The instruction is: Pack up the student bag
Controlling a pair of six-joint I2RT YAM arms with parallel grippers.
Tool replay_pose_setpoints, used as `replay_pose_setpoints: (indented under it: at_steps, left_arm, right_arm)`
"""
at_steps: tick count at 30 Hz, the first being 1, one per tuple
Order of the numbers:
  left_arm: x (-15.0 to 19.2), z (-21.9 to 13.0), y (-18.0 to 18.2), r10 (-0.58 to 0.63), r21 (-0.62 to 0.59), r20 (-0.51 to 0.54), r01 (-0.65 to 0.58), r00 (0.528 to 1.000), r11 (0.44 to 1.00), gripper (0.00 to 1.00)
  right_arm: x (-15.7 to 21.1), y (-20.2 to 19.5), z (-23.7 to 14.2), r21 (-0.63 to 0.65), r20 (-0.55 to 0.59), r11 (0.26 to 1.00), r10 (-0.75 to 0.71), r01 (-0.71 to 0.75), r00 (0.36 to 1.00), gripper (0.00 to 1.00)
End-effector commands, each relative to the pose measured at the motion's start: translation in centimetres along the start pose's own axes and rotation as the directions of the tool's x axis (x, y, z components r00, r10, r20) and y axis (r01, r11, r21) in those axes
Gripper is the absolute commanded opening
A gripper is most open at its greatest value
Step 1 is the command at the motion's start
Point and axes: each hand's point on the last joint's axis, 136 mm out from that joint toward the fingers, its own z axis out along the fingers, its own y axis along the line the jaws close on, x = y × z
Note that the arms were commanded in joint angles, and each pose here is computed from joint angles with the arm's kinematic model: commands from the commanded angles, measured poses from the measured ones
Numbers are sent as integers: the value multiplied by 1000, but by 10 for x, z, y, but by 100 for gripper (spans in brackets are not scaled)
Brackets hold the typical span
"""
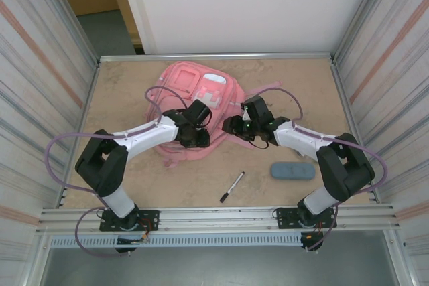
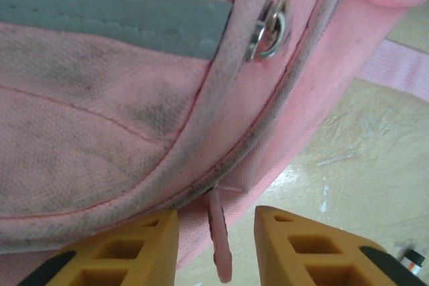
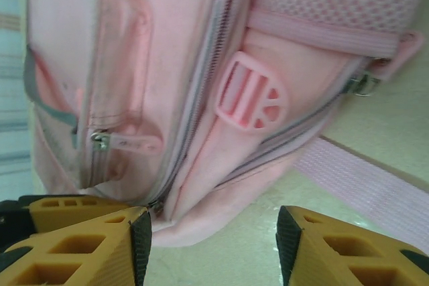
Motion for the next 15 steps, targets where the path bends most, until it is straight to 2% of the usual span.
replay_pose_setpoints:
  at_steps: [1, 7, 10, 15]
  left_arm:
    - [3, 3, 5, 17, -57, -20, -18, 1000, 998, 33]
    - [7, 12, 0, 5, -61, -19, -6, 1000, 998, 14]
    - [7, 9, 4, 9, -82, -11, -10, 1000, 997, 2]
    - [-6, -17, 8, 53, -100, 69, -46, 996, 994, 0]
  right_arm:
    - [-5, 8, 0, -35, 24, 999, 28, -27, 999, 53]
    - [-4, 10, -2, -43, 23, 999, 21, -20, 1000, 52]
    - [-5, 12, -4, -50, 24, 999, 20, -18, 1000, 52]
    - [-2, 12, -6, -49, 15, 999, -22, 22, 1000, 53]
